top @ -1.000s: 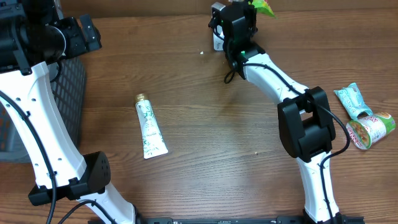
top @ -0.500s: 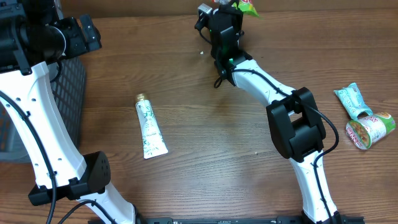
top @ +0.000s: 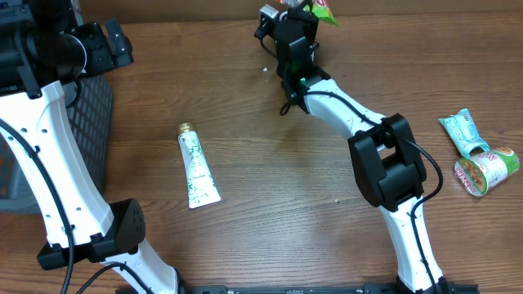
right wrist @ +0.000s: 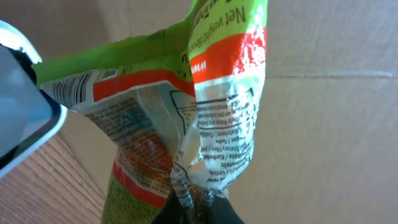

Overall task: Scan the item barcode
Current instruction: 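Hold the green bag in front of the scanner with the right gripper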

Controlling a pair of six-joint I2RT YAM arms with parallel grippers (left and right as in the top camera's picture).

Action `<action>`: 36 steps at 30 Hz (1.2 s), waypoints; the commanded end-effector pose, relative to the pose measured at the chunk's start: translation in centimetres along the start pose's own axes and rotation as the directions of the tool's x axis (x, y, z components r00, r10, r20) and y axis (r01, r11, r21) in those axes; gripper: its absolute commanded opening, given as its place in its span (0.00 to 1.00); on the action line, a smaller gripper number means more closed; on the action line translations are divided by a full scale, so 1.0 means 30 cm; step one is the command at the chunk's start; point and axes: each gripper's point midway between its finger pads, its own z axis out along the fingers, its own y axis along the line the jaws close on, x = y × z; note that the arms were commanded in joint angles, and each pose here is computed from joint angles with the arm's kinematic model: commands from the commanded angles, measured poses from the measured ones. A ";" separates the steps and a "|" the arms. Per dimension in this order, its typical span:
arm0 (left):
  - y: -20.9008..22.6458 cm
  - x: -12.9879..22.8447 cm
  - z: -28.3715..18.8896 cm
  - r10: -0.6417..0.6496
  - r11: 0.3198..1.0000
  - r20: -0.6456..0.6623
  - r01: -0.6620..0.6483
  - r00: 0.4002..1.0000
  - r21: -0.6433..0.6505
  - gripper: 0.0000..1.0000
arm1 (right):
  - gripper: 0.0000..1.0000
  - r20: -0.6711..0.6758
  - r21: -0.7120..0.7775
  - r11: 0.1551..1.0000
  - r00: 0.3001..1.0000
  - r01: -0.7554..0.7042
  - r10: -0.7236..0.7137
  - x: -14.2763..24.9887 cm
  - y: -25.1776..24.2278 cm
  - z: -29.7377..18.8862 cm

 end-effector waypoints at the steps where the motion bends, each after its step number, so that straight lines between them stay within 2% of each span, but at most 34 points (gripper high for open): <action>1: 0.008 -0.003 0.000 -0.015 1.000 0.004 0.015 1.000 -0.011 1.00 | 0.04 -0.017 0.014 0.999 0.999 -0.035 0.035 0.051 -0.006 0.054; 8: 0.009 -0.003 0.000 -0.015 1.000 0.003 0.015 1.000 -0.012 1.00 | 0.04 -0.003 0.007 0.999 0.999 -0.033 0.033 0.057 0.030 0.078; 24: 0.009 -0.003 0.000 -0.015 1.000 0.003 0.015 1.000 -0.012 1.00 | 0.04 -0.030 0.085 0.993 0.996 -0.085 0.087 0.064 -0.032 0.067; 36: 0.008 -0.003 0.000 -0.015 1.000 0.003 0.015 1.000 -0.011 1.00 | 0.04 -0.028 0.097 0.988 0.992 -0.122 0.125 0.016 -0.034 0.020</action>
